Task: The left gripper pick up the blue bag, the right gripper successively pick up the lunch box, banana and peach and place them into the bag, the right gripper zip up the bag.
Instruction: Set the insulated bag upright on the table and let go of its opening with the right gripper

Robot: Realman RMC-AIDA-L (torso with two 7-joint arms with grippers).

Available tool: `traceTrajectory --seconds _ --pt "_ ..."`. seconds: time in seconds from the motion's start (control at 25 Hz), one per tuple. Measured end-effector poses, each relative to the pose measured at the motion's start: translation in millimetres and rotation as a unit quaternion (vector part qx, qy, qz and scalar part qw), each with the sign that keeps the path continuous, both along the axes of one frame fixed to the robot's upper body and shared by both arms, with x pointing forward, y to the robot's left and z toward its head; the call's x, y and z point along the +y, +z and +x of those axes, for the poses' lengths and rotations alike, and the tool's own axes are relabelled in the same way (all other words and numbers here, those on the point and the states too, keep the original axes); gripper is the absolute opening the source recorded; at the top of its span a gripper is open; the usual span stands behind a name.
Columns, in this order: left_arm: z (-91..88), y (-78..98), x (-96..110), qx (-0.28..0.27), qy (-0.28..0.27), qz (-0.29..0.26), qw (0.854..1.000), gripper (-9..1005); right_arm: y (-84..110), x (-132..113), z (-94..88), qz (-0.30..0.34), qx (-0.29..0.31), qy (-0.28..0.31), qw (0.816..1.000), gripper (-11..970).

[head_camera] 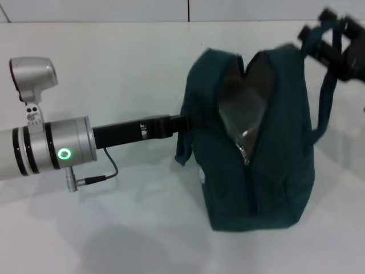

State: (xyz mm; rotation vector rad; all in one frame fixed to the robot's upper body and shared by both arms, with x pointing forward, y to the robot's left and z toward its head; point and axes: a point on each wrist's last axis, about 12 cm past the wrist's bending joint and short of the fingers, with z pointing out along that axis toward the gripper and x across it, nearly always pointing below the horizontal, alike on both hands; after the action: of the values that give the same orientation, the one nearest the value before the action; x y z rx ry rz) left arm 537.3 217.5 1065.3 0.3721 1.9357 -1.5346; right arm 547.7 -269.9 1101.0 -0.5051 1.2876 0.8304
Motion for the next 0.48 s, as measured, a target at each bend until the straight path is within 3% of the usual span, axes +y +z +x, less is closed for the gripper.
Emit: traceTrajectory --seconds 0.2,0.28,0.36,0.48 --pt "2.1 4.2 1 -0.013 0.014 -0.019 1.0 43 33.8 7 6.6 0.013 -0.06 0.041 0.997 659" --pt "2.9 6.0 3 -0.023 0.026 -0.029 0.999 43 39.1 9 8.5 0.017 -0.064 0.046 0.997 659" --pt "2.8 5.8 5 -0.029 0.034 -0.032 0.998 43 40.2 12 15.3 0.015 -0.055 0.039 0.998 659" --pt "3.5 -0.2 9 -0.024 0.057 -0.018 0.998 43 23.5 16 28.8 -0.01 0.004 0.008 1.0 659"
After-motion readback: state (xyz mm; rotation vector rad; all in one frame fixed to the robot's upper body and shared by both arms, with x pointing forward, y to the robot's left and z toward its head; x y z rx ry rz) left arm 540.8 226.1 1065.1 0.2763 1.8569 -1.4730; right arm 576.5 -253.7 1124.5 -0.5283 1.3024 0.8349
